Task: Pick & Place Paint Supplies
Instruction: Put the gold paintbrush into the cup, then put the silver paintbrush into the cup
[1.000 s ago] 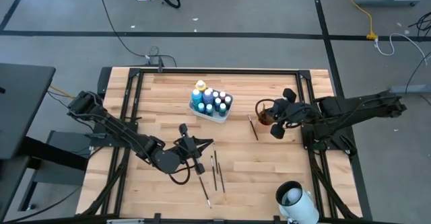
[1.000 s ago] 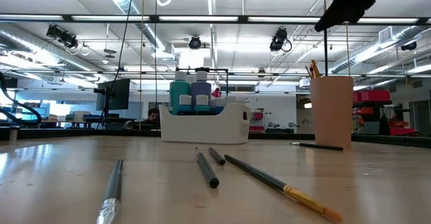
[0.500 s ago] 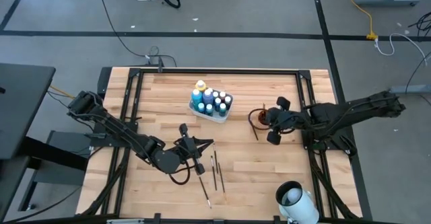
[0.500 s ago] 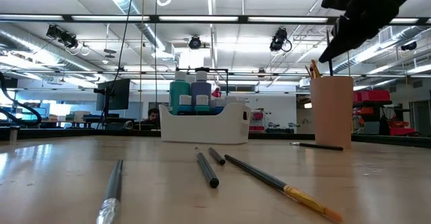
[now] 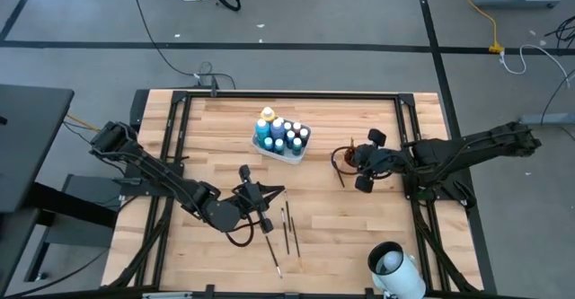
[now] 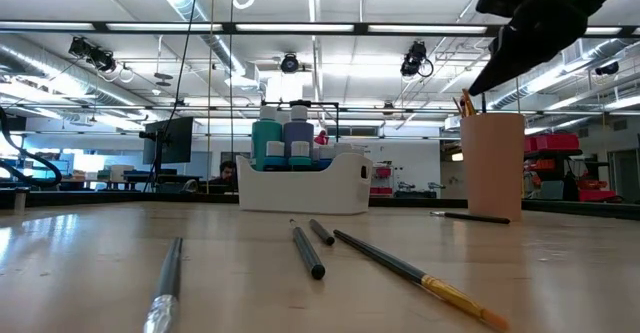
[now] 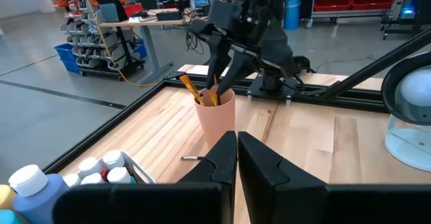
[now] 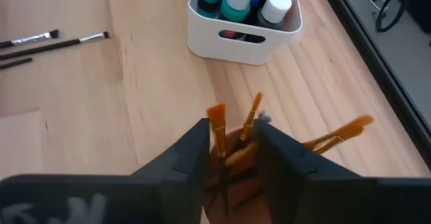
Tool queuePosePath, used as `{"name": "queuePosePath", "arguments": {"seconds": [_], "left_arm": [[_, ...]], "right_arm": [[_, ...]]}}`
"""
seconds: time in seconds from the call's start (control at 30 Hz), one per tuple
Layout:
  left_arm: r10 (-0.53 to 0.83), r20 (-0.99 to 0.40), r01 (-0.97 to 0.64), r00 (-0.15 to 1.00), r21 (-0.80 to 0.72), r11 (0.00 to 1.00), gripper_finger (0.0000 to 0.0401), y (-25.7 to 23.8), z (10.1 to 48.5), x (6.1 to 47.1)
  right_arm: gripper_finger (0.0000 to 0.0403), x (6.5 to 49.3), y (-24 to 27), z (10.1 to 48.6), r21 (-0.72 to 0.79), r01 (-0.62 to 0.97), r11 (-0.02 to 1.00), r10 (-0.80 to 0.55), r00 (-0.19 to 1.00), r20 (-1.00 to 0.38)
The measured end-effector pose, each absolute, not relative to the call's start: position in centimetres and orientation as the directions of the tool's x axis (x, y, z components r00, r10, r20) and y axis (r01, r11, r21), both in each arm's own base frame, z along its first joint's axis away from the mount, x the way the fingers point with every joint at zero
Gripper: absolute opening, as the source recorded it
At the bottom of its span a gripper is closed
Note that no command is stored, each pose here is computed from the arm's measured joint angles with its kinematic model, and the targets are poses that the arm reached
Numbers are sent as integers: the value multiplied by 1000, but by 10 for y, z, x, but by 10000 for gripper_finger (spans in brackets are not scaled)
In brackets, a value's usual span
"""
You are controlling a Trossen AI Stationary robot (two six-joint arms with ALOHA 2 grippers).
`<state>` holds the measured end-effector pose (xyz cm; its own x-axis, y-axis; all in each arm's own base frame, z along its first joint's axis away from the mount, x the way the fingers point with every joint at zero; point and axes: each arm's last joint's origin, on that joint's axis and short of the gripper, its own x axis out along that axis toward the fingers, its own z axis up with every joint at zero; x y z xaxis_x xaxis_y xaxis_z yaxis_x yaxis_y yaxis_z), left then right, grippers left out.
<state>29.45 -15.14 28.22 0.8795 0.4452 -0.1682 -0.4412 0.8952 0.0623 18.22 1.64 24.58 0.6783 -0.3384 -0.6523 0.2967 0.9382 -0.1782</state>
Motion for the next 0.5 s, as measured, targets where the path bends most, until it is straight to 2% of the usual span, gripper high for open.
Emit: {"name": "queuePosePath", "arguments": {"seconds": [0.13,0.23,0.33,0.5], "left_arm": [[445,-168,-441,879,62,895,22,-151,282,294],[445,-168,-441,879,62,895,22,-151,282,294],[446,-168,-442,879,62,895,22,-151,282,294],[452,-166,-448,876,64,892,23,-151,282,294]], "right_arm": [[143,183,17,249,-168,296,940,-332,690,-643],[156,187,18,264,-106,296,949,-296,727,-619],[159,190,23,284,2,245,970,-196,780,-594],[155,195,42,295,189,58,980,54,841,-538]]}}
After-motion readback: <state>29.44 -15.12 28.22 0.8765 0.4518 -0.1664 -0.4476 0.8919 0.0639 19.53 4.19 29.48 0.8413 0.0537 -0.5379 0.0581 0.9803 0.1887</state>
